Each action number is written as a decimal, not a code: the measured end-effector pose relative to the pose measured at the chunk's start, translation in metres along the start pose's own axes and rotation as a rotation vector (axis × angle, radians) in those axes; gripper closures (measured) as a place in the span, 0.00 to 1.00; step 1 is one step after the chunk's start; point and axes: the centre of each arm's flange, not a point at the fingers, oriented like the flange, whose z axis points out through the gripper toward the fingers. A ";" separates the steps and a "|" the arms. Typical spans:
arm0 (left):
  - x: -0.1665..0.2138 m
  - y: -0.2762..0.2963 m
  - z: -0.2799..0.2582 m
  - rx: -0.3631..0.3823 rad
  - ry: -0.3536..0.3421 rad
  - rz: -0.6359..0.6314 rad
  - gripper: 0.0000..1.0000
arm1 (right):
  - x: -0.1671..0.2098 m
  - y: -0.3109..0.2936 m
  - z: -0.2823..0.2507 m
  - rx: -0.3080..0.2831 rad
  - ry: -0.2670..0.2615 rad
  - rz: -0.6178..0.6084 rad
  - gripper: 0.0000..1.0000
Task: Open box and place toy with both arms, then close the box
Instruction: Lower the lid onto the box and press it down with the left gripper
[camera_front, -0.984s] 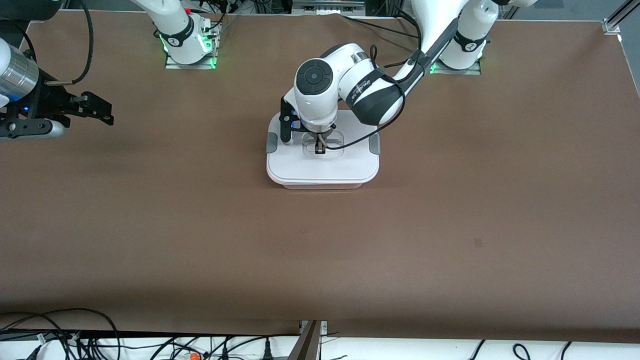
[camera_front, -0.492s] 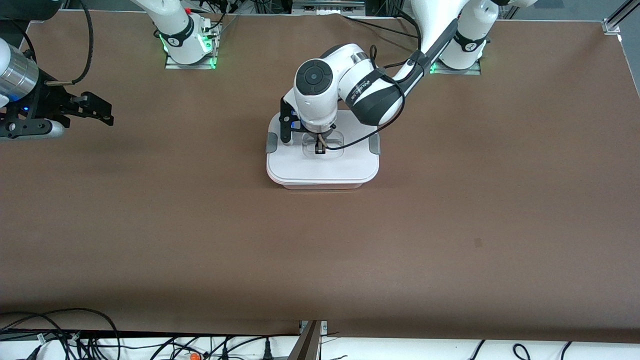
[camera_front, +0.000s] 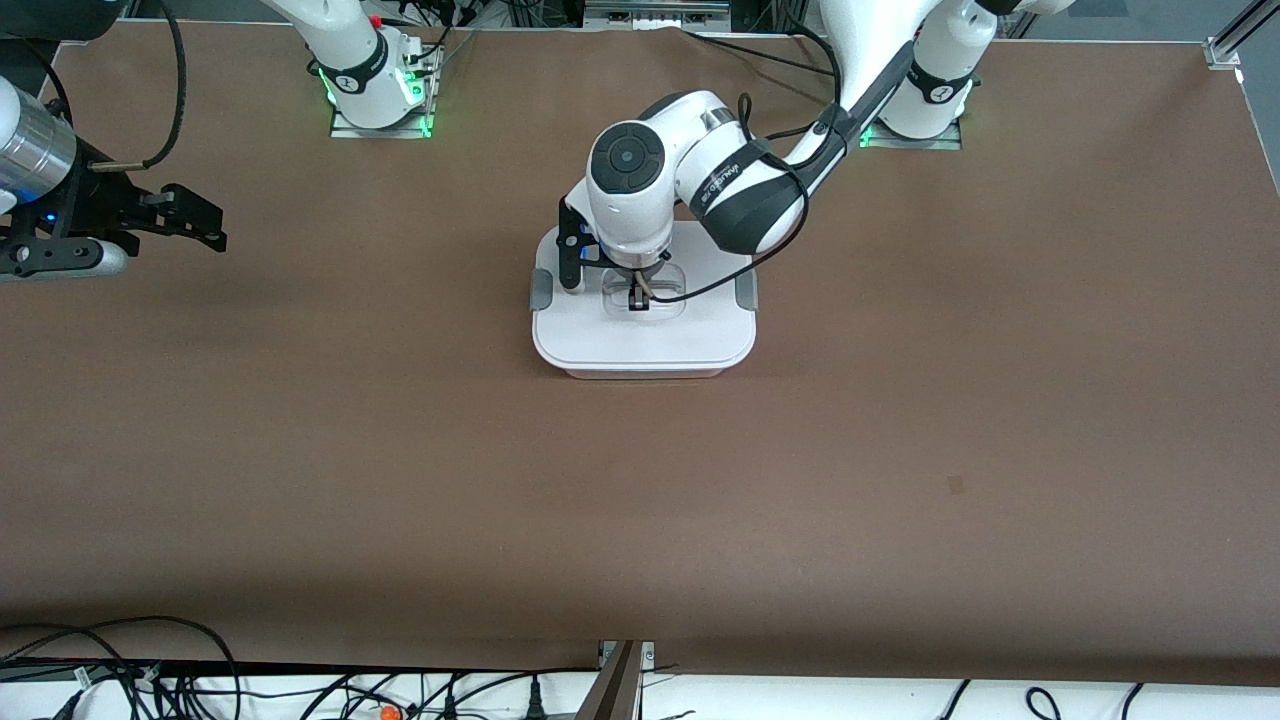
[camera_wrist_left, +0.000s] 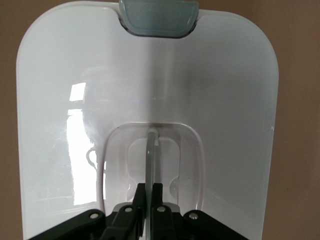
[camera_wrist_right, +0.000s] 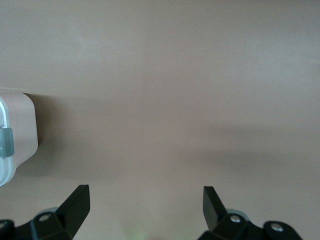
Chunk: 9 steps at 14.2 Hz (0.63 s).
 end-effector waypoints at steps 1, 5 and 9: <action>0.000 0.000 0.000 -0.001 0.000 -0.001 0.93 | 0.000 0.000 0.000 0.000 0.000 0.000 0.00; 0.000 -0.001 0.000 -0.001 0.000 -0.003 0.93 | 0.000 0.000 0.000 0.000 0.000 0.000 0.00; 0.000 -0.001 0.001 0.000 -0.001 -0.005 0.91 | 0.000 0.001 0.000 0.000 0.000 0.001 0.00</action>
